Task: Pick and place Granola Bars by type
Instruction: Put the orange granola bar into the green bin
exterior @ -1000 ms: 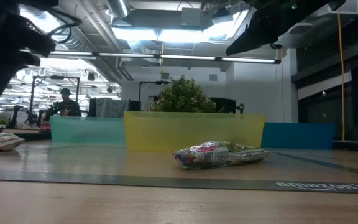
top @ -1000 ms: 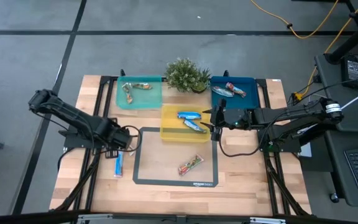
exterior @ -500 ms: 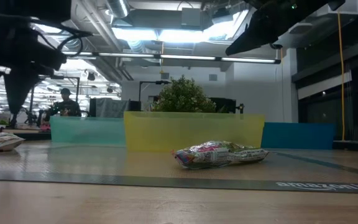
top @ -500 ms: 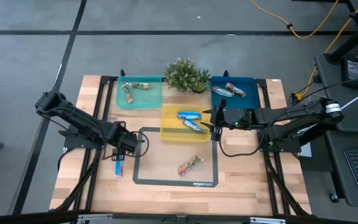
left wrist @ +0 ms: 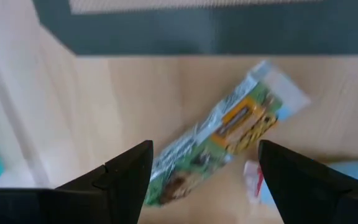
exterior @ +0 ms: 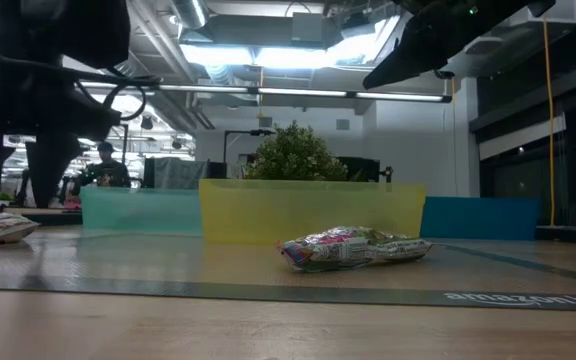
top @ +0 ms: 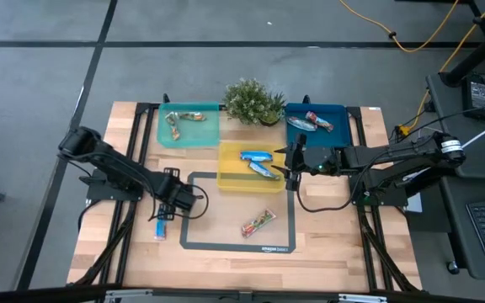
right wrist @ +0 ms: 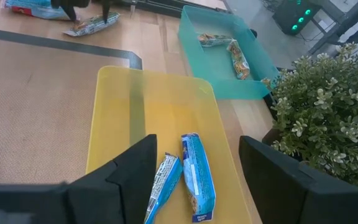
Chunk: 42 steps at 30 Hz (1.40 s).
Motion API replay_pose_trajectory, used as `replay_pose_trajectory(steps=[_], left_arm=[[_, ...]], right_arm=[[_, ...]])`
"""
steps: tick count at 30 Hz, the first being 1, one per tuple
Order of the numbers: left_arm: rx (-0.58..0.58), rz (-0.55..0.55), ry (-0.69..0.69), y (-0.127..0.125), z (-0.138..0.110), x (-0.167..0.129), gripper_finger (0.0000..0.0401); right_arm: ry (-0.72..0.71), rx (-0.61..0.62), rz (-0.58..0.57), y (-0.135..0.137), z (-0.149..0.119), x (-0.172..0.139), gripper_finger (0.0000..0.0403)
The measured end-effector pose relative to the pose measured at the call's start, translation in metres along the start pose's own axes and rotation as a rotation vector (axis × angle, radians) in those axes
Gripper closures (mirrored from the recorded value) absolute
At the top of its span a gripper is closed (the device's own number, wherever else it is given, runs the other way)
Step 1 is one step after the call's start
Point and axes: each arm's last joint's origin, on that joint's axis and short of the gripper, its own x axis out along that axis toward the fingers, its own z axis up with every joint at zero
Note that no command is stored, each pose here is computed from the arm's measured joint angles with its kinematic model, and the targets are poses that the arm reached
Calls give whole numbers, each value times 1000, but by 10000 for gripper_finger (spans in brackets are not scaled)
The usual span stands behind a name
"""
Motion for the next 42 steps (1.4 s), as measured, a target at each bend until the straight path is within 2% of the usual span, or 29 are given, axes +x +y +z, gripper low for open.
replay_pose_trajectory(steps=[6,15,20,30,36,42], left_arm=[[2,-38,3,0,6,10,118],[-59,-121,43,3,0,26,135],[-69,-134,46,2,0,26,172],[-68,-140,42,2,3,22,284],[-66,-144,-39,5,14,-6,334],[-98,-146,-196,12,27,-61,358]], right_arm=[[0,-1,0,0,0,0,174],[0,-1,0,0,0,0,174],[0,-2,0,0,0,0,174],[0,-1,0,0,0,0,174],[-1,-1,0,0,0,0,174],[-6,2,-1,0,1,0,174]])
